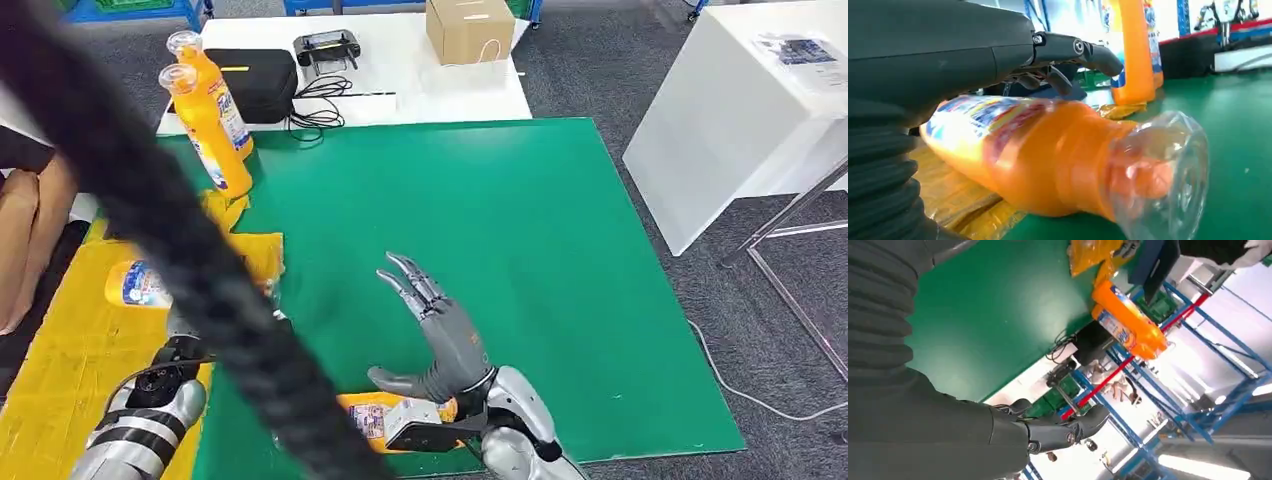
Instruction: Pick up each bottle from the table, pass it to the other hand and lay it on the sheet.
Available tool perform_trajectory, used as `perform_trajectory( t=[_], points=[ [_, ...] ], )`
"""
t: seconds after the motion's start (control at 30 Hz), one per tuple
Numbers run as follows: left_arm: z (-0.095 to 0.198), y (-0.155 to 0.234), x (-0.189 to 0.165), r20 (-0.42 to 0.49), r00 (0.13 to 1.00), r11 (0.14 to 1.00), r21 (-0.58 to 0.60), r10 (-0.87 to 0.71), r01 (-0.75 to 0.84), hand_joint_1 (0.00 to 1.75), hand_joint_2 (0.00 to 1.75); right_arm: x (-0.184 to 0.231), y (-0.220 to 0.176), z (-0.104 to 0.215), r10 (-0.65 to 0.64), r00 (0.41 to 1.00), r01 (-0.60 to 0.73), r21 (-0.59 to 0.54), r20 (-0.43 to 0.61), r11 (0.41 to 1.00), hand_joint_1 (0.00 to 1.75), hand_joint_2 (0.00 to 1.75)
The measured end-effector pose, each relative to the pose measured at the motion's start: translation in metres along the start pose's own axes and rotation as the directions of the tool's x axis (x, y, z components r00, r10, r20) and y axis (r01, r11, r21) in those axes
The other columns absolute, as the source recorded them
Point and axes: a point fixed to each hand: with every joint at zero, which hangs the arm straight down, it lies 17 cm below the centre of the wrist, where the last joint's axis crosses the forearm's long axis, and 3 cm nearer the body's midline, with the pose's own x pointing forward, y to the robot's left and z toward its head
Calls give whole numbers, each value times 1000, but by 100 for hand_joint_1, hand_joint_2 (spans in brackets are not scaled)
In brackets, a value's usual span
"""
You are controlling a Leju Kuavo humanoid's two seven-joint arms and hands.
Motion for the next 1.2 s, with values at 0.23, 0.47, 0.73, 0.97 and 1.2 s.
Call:
perform_trajectory(
  t=[0.23, 0.47, 0.73, 0.97, 1.2],
  points=[
    [28, 73, 45, 244, 936, 894, 309, 255, -324, 0, 175, 17, 40, 15, -200, 979, 192, 170, 35, 967, 0, 175],
    [57, 148, 60, 424, 760, 634, 423, 493, -648, 0, 175, 27, 76, 40, -288, 957, 259, 331, 41, 907, 0, 175],
    [76, 201, 56, 536, 589, 409, 425, 604, -807, 0, 175, 26, 110, 66, -290, 957, 246, 448, 30, 859, 0, 175],
    [78, 207, 57, 554, 552, 362, 422, 623, -831, 0, 175, 6, 132, 74, -100, 992, 45, 519, 79, 854, 0, 175],
    [78, 205, 53, 544, 534, 339, 423, 647, -841, 0, 175, -28, 136, 74, 184, 973, -231, 514, 143, 826, 0, 175]
  ],
)
